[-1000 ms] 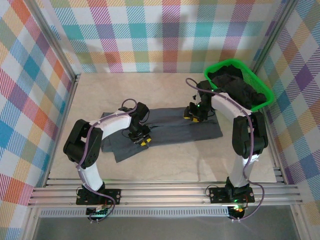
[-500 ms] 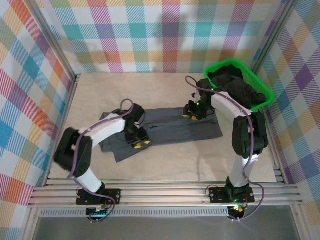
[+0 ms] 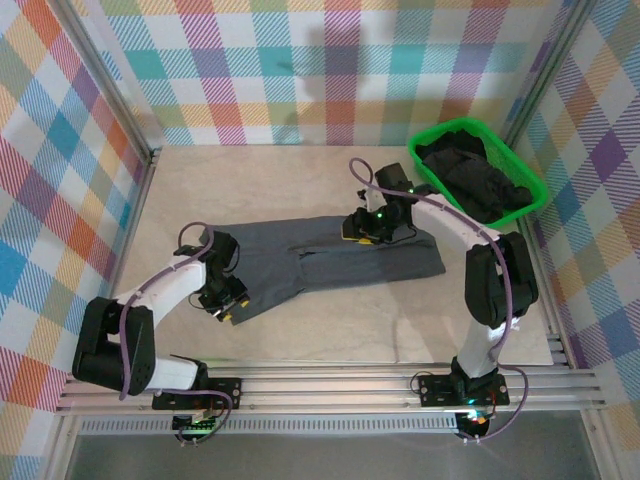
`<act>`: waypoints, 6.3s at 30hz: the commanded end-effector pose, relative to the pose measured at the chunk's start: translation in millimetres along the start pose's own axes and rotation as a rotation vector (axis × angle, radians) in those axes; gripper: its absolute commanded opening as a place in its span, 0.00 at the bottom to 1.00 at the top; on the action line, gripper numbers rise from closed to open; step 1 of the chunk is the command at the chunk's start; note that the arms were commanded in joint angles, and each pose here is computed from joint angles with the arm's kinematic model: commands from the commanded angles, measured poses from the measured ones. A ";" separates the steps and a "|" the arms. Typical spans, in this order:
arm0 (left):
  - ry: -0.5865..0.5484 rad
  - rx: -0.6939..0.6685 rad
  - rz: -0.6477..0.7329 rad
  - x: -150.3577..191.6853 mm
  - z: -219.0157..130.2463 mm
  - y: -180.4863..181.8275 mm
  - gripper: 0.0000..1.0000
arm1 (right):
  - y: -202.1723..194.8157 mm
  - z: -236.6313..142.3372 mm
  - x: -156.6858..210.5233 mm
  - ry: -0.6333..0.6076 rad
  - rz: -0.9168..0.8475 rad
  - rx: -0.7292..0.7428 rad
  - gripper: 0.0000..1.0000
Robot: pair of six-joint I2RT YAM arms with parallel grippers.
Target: Fold and stack the t-shirts
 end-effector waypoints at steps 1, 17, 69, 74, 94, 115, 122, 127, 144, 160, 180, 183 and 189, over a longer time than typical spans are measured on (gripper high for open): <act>-0.005 -0.074 0.017 -2.3 10.9 11.4 0.42 | 7.7 -7.8 -2.6 -0.020 -0.028 -0.039 0.41; -0.013 -0.064 -0.001 -10.0 36.2 6.0 0.09 | 4.6 -7.2 -2.4 -0.023 0.001 -0.013 0.40; -0.463 -0.246 -0.002 -84.0 -75.7 4.0 0.40 | -108.8 -32.0 -45.0 -0.127 0.089 0.488 0.30; -0.314 -0.021 -0.166 -40.1 -48.8 -22.3 0.34 | -130.0 -10.5 -57.0 -0.015 0.085 0.574 0.30; -0.213 -0.091 0.036 -181.1 30.5 -177.5 0.25 | -127.1 17.6 50.6 0.195 0.311 0.580 0.32; -0.296 0.780 0.225 -190.5 8.3 -405.1 0.33 | 10.5 90.8 129.5 0.195 0.387 0.204 0.40; -0.468 0.798 0.247 -180.1 -122.4 -383.6 0.51 | 24.5 25.7 136.0 0.108 0.256 0.224 0.46; -0.431 0.738 0.274 -144.1 -151.3 -332.2 0.55 | -19.7 -11.5 155.2 0.077 0.318 0.245 0.49; 0.421 0.230 0.340 78.3 6.0 -58.9 0.52 | -53.8 24.2 201.4 0.388 0.388 0.261 0.45; 0.434 0.261 0.378 112.4 55.0 -75.9 0.28 | -58.6 48.1 209.9 0.381 0.383 0.318 0.16; 0.280 0.482 0.395 108.3 -21.1 -72.7 0.00 | -15.1 -10.5 187.1 0.254 0.374 0.251 0.00; 0.191 0.554 0.335 89.6 -37.9 -86.7 0.00 | -7.2 -23.1 162.4 0.179 0.388 0.238 0.00; 0.041 0.664 0.267 36.2 -72.3 -134.5 0.00 | 0.7 -42.6 93.4 0.028 0.401 0.203 0.00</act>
Point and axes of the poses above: each hand's point on the last joint's axis, 136 mm out from that joint toward the fingers, its own z axis out along the fingers, its own y axis along the line the jaws close on, x = y × z, the point moved 7 cm from there along -z, back along the fingers, and after that the axes turned 2 degrees about z, right-handed, at the moved point
